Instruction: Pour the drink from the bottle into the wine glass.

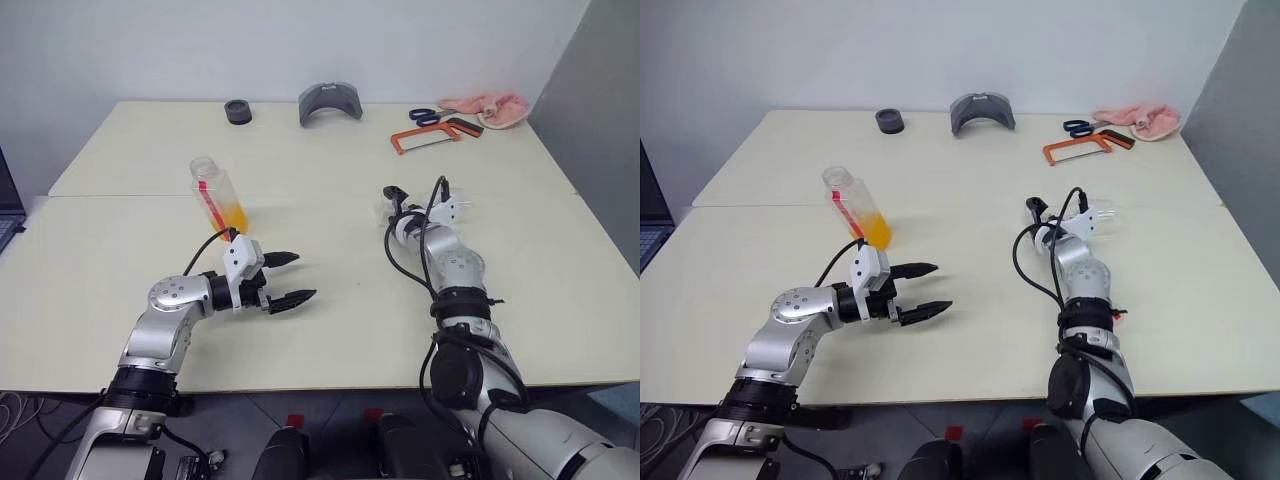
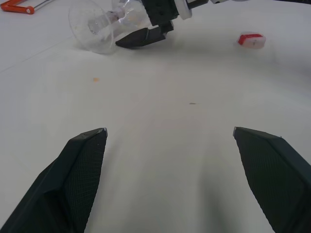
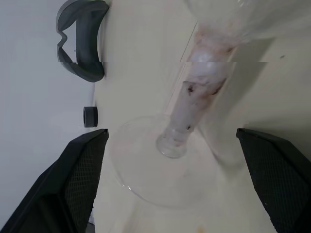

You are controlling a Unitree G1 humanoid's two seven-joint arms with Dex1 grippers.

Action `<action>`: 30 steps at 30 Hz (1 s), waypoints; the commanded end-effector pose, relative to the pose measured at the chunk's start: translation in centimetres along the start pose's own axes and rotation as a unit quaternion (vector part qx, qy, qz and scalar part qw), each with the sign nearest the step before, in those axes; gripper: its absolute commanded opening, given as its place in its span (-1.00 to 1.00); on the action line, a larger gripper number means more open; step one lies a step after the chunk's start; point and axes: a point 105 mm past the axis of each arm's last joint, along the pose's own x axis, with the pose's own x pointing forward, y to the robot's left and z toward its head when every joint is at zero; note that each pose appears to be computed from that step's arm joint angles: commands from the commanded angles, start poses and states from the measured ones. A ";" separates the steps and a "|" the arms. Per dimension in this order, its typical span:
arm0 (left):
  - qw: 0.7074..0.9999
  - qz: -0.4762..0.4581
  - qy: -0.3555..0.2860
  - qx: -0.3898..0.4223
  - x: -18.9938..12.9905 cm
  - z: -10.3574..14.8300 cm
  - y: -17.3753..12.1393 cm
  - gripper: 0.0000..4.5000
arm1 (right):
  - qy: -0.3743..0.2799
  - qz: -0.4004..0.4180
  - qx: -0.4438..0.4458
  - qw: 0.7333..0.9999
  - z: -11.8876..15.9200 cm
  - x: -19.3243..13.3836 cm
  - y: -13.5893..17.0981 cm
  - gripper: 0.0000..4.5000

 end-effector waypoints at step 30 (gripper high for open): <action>0.999 0.019 -0.021 0.025 0.5 2.9 0.3 1.00 | -0.068 0.104 -0.186 0.975 1.2 -0.3 3.1 -0.92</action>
